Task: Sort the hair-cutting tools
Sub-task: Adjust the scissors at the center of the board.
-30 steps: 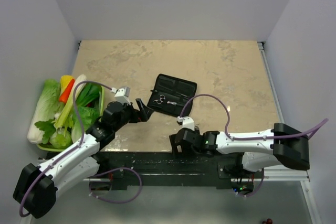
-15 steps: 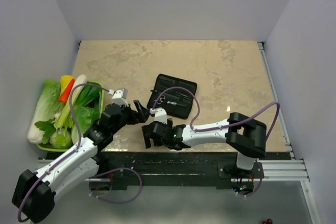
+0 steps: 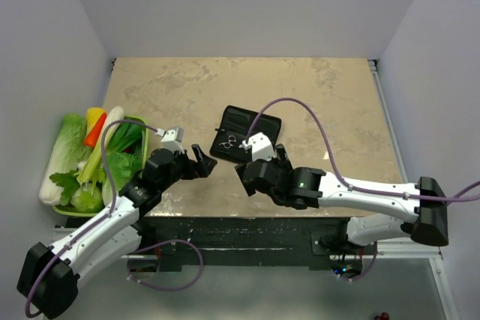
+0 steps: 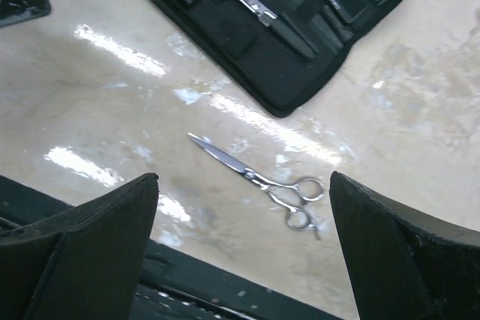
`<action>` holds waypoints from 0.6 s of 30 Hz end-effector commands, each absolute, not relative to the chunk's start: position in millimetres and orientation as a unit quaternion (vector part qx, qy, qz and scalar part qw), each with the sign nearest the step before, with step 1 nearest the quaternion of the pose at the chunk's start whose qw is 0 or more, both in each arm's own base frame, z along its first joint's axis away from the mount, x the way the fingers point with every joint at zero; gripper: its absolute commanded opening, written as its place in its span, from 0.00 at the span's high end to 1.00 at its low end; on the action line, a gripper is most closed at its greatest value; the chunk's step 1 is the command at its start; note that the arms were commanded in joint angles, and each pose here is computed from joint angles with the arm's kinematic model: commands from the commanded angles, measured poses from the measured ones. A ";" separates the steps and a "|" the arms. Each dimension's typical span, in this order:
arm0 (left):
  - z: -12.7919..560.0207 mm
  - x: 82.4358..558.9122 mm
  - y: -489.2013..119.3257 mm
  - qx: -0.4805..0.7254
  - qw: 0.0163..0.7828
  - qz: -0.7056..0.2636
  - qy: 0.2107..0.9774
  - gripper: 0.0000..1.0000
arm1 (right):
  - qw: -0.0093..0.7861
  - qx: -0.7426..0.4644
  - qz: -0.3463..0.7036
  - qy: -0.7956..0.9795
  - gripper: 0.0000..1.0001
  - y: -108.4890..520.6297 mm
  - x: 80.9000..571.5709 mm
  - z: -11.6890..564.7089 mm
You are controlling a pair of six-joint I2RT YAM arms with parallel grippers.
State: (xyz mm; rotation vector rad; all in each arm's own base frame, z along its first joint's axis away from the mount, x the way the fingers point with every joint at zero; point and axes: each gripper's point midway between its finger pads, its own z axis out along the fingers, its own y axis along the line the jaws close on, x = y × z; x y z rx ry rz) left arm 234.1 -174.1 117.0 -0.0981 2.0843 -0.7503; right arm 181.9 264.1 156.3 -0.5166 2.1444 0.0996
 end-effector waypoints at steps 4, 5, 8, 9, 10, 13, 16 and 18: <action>139.8 240.8 -181.1 -0.027 0.464 -0.317 0.827 0.00 | 0.416 -0.265 0.005 0.870 0.01 215.6 184.9 159.9; 140.0 241.9 -181.7 -0.025 0.464 -0.315 0.828 0.00 | 0.406 -0.263 -0.003 0.875 0.01 207.4 191.8 157.5; 137.4 242.6 -182.6 -0.024 0.459 -0.312 0.831 0.00 | 0.374 -0.297 0.008 0.878 0.02 210.5 195.1 144.6; 138.1 243.4 -183.4 -0.024 0.460 -0.314 0.830 0.00 | 0.342 -0.324 0.026 0.882 0.02 220.1 188.8 132.5; 137.7 243.7 -183.4 -0.025 0.460 -0.314 0.830 0.00 | 0.332 -0.331 0.025 0.883 0.02 222.7 189.9 128.6; 138.4 244.8 -185.7 -0.023 0.459 -0.318 0.829 0.00 | 0.279 -0.384 0.011 0.880 0.01 227.6 192.3 106.7; 138.9 244.9 -188.6 -0.020 0.456 -0.323 0.829 0.00 | 0.230 -0.417 0.022 0.879 0.02 232.0 190.8 87.8; 138.2 245.1 -189.6 -0.020 0.455 -0.325 0.829 0.00 | 0.221 -0.436 0.020 0.872 0.03 230.4 194.5 82.4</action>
